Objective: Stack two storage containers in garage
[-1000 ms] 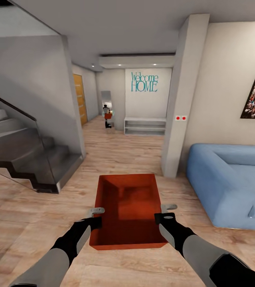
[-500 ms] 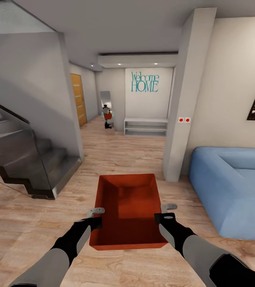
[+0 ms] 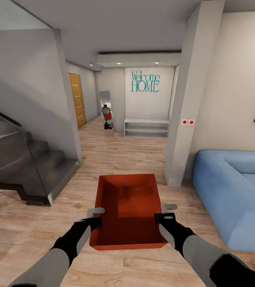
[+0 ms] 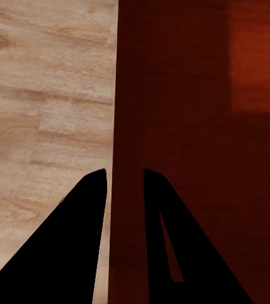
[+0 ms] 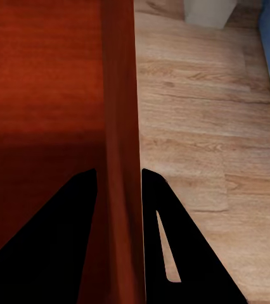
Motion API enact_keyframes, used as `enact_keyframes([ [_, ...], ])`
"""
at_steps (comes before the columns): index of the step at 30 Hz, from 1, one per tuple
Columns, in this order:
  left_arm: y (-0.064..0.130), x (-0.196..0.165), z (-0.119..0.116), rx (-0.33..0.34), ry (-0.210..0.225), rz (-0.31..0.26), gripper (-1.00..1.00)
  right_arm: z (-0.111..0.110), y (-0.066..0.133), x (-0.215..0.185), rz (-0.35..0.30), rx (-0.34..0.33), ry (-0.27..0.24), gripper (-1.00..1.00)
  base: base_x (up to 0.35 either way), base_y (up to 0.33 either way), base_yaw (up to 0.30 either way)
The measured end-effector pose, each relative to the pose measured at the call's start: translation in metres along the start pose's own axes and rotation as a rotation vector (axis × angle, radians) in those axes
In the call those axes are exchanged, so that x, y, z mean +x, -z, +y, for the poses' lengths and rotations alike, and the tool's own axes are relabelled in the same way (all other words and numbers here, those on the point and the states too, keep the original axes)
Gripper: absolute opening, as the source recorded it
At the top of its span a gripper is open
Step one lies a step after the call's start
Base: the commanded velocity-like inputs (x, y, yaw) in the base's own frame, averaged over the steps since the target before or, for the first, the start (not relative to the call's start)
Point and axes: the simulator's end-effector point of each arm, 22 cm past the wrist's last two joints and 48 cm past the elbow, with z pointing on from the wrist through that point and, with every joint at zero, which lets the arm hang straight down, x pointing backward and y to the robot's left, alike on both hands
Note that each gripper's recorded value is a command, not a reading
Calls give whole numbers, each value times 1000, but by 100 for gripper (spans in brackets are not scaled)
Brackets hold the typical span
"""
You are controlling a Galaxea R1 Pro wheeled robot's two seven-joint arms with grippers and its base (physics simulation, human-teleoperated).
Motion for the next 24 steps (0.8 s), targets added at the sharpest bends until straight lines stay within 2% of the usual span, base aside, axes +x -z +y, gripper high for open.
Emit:
enact_keyframes([
  [24, 0, 0, 0, 0, 0, 0, -100, 0, 0, 0, 0, 0, 0, -100, 321, 0, 0],
])
